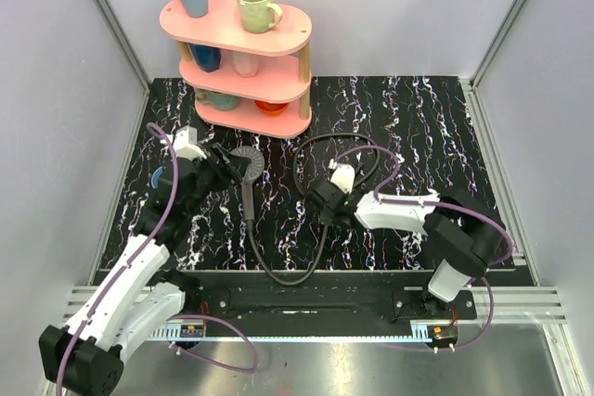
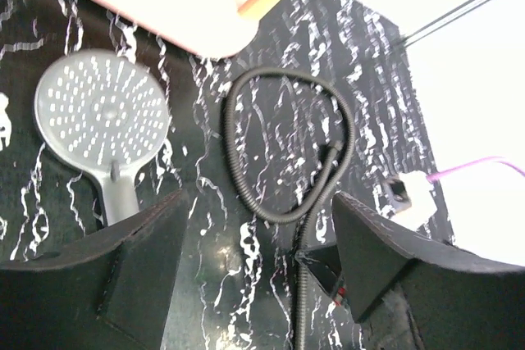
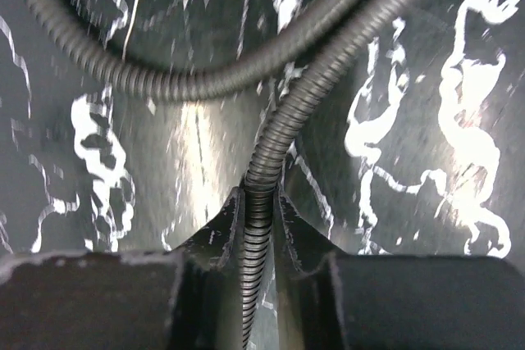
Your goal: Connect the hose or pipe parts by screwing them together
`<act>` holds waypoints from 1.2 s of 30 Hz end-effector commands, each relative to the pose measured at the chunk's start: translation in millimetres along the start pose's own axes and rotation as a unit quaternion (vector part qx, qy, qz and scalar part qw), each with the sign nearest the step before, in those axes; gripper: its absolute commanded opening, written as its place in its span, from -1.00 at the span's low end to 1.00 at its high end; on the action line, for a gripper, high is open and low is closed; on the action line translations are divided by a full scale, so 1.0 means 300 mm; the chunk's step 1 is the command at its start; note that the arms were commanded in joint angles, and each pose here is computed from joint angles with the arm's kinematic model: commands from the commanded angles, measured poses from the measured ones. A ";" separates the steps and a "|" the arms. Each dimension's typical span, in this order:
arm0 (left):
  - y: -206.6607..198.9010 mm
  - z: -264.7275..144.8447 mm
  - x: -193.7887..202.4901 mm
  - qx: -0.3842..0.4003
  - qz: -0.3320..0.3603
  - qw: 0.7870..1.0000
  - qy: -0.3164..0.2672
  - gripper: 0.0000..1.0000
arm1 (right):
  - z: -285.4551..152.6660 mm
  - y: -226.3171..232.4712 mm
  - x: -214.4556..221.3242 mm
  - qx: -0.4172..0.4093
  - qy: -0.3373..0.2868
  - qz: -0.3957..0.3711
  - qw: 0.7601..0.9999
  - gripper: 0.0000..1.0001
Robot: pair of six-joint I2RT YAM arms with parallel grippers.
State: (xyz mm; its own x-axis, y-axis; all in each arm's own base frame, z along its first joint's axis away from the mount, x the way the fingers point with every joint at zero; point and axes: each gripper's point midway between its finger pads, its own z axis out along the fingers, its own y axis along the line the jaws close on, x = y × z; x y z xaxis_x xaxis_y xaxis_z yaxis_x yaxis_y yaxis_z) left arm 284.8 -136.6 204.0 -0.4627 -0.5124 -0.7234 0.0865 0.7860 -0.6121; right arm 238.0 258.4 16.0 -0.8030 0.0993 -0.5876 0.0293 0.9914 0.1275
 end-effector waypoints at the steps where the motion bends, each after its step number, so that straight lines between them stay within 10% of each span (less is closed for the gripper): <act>1: -0.062 -0.085 -0.099 0.012 0.036 0.999 -0.030 0.51 | 0.077 -0.090 -0.064 0.050 -0.004 0.029 0.998 -0.78; 18: -0.062 -0.170 -0.126 0.017 0.076 0.995 -0.054 0.58 | 0.232 -0.368 -0.399 0.129 -0.019 0.074 0.989 -0.98; 24: -0.118 -0.203 -0.125 0.062 0.103 0.992 -0.047 0.59 | 0.130 -0.339 -0.420 0.087 -0.021 0.082 0.993 -0.28; 29: -0.205 -0.286 -0.125 0.140 0.152 0.977 -0.055 0.76 | -0.159 -0.352 -0.480 0.043 -0.050 0.071 0.995 0.87; 36: -0.285 -0.365 -0.116 0.208 0.152 0.965 -0.057 0.98 | -0.549 -0.309 -0.480 -0.105 -0.089 0.028 0.990 1.00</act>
State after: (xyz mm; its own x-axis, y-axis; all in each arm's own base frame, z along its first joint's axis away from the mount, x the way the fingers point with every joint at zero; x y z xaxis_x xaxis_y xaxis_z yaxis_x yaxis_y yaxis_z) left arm 214.8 -135.2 281.7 -0.3273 -0.3302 -0.8854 0.4261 0.7847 -0.4502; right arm 301.8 138.7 188.4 -0.6522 0.2655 -0.7100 0.0897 0.9571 0.2755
